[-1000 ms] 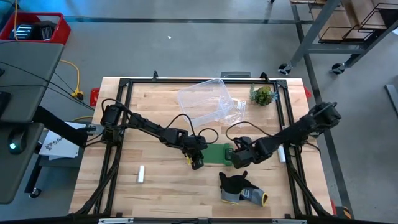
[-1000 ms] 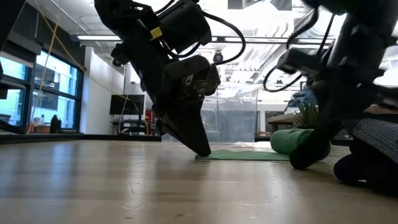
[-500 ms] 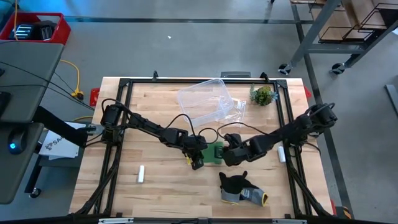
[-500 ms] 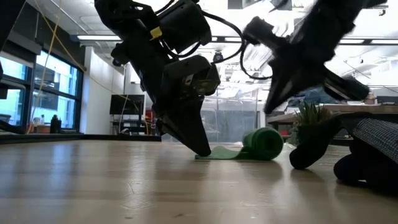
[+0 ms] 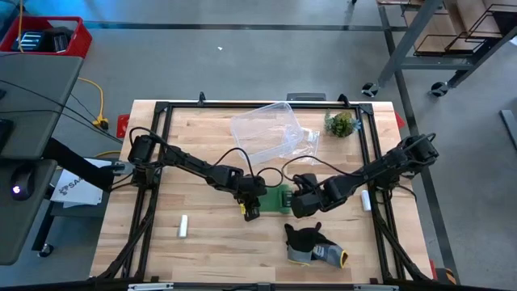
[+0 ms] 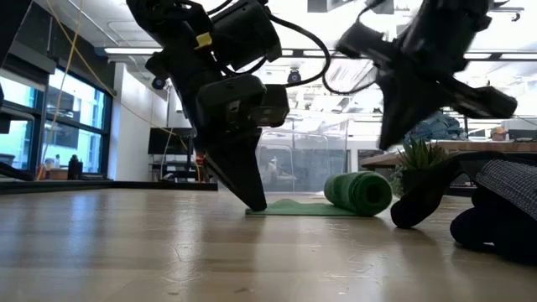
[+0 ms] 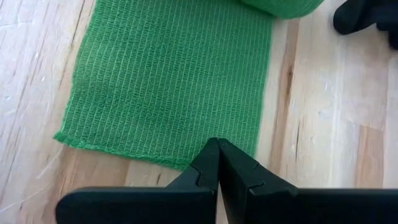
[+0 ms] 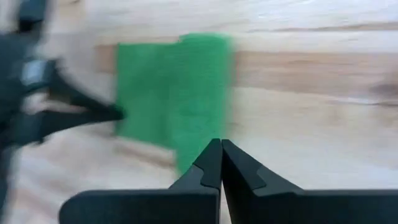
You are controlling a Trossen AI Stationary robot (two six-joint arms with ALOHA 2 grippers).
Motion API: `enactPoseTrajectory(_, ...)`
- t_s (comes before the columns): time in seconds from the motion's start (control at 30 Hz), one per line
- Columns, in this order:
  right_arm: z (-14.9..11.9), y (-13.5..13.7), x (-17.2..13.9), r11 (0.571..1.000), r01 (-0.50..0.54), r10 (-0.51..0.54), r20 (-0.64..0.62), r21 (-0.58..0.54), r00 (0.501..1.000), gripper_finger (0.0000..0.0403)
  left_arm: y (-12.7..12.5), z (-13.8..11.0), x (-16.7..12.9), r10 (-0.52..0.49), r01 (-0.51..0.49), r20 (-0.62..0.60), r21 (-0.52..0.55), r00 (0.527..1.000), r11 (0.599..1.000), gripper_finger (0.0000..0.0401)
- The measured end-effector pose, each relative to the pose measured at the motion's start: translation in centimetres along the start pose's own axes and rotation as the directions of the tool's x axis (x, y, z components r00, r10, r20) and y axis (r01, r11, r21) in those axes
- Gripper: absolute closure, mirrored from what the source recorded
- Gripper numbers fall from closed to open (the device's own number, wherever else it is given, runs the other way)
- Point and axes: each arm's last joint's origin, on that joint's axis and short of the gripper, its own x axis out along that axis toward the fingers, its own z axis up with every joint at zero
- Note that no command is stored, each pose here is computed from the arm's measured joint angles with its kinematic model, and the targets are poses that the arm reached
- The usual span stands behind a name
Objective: Roll bandage
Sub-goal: Roll the green bandage
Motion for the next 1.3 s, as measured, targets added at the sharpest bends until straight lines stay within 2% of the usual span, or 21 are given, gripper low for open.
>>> enactPoseTrajectory(0.2, 0.4, -0.5, 1.3, 0.996, 0.092, -0.092, 0.006, 0.018, 0.996, 0.0403, 0.0, 0.0, 0.0, 0.000, 0.000, 0.007, -0.001, 1.000, 1.000, 0.0401)
enactPoseTrajectory(0.37, 0.3, 0.4, 4.0, 0.998, 0.055, -0.054, -0.023, 0.041, 0.998, 0.0403, 0.0, 0.1, 0.0, 0.001, -0.001, 0.012, -0.002, 1.000, 1.000, 0.0401)
enactPoseTrajectory(0.57, 0.2, 1.1, 5.7, 0.998, 0.022, -0.017, -0.073, 0.057, 0.997, 0.0403, 0.0, 0.1, 0.0, 0.002, -0.002, 0.013, -0.002, 1.000, 1.000, 0.0401)
enactPoseTrajectory(0.7, 0.1, 2.5, 5.2, 0.988, -0.131, 0.136, -0.055, 0.077, 0.989, 0.0403, 0.0, 0.1, 0.0, 0.003, -0.003, 0.014, -0.002, 1.000, 1.000, 0.0401)
enactPoseTrajectory(0.83, 0.5, 2.8, 4.3, 0.980, -0.176, 0.177, -0.001, 0.089, 0.984, 0.0403, 0.0, 0.0, 0.0, 0.005, -0.005, 0.009, -0.001, 1.000, 1.000, 0.0401)
enactPoseTrajectory(0.97, 0.8, 3.4, 3.2, 0.970, -0.236, 0.236, 0.006, 0.056, 0.972, 0.0403, 0.0, -0.2, -0.2, 0.012, -0.012, -0.017, 0.047, 1.000, 0.999, 0.0401)
enactPoseTrajectory(1.13, 0.9, 3.3, 2.8, 0.972, -0.235, 0.235, -0.001, 0.026, 0.972, 0.0403, 0.2, -0.5, -0.9, 0.039, -0.033, -0.057, 0.108, 0.998, 0.994, 0.0401)
enactPoseTrajectory(1.3, 0.5, 2.6, 2.8, 0.986, -0.167, 0.167, -0.030, 0.003, 0.986, 0.0403, 0.3, -0.7, -1.7, 0.074, -0.061, -0.080, 0.153, 0.994, 0.986, 0.0401)
